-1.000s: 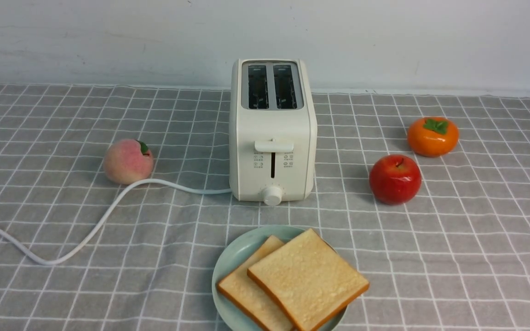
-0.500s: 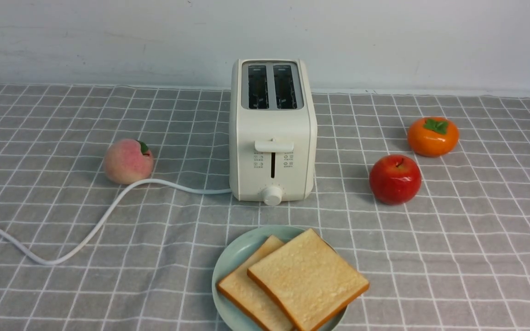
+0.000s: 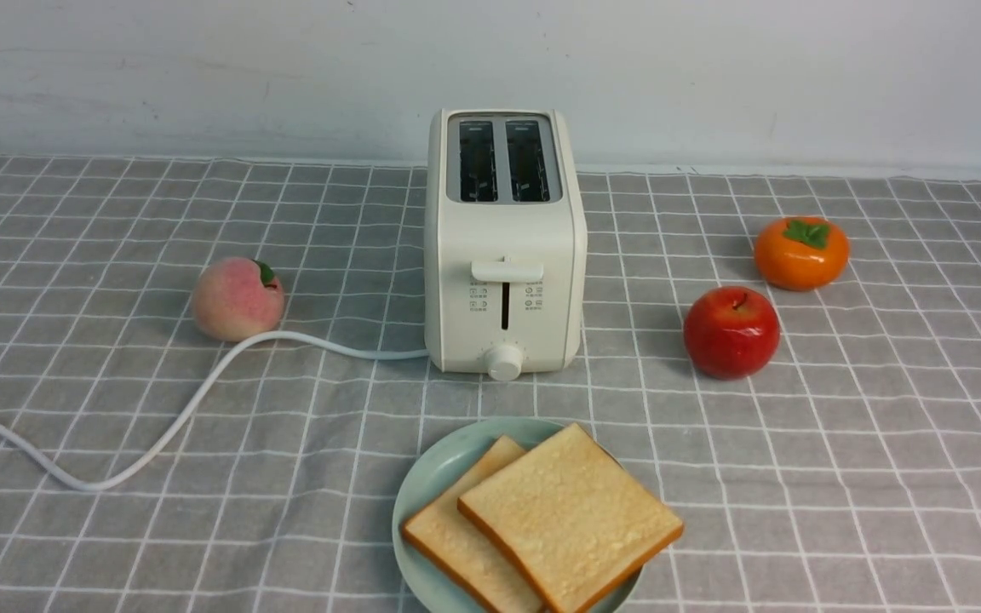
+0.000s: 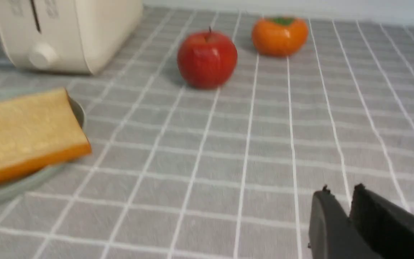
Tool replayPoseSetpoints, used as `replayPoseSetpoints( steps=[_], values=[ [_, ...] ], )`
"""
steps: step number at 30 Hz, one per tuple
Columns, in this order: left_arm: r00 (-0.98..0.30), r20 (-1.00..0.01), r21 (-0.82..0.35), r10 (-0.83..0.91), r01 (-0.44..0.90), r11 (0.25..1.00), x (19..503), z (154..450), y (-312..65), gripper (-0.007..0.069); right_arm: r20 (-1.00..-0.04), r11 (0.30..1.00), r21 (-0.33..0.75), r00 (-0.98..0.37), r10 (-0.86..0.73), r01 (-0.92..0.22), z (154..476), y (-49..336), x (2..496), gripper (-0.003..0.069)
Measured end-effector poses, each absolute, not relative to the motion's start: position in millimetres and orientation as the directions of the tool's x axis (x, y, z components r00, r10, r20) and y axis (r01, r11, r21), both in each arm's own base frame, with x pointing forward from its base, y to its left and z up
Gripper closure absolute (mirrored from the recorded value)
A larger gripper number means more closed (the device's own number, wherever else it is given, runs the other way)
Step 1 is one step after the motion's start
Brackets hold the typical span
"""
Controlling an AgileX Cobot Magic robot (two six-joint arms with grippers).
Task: Take toasted bread from bread machine on grey coffee table place on plate.
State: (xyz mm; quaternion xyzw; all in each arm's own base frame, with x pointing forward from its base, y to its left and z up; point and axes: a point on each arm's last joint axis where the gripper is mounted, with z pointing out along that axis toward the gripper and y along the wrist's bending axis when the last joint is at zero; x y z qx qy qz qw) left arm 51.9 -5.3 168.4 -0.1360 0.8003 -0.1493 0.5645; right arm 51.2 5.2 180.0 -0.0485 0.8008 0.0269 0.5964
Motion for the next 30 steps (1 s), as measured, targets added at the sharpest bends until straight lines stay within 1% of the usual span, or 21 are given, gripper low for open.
replayPoseSetpoints(
  steps=[1, 2, 5, 7, 30],
  values=[
    [-0.326, -0.863, -0.392, -0.386, -0.049, 0.918, 51.9, 168.4, -5.3, 0.0587, -0.956, 0.994, -0.015, -0.289, -0.046, -0.11, 178.4, 5.2, 51.3, 0.0552],
    [-0.326, -0.863, -0.392, -0.386, -0.049, 0.918, 51.9, 168.4, -5.3, 0.0587, -0.951, 0.997, 0.02, -0.31, -0.004, -0.074, 174.3, 4.0, 51.5, 0.0552],
    [-0.327, -0.863, -0.392, -0.386, -0.049, 0.918, 51.9, 168.3, -5.3, 0.0587, -0.948, 0.997, 0.074, -0.31, 0.063, -0.024, 174.1, 2.3, 51.6, 0.0549],
    [-0.327, -0.863, -0.392, -0.386, -0.049, 0.918, 51.9, 168.3, -5.3, 0.0583, -0.947, 0.996, 0.088, -0.31, 0.079, -0.014, 174.1, 1.9, 51.6, 0.0546],
    [-0.327, -0.863, -0.392, -0.385, -0.049, 0.919, 51.9, 168.3, -5.3, 0.0552, -0.947, 0.996, 0.094, -0.309, 0.087, -0.007, 174.1, 1.7, 51.6, 0.0514]
  ],
)
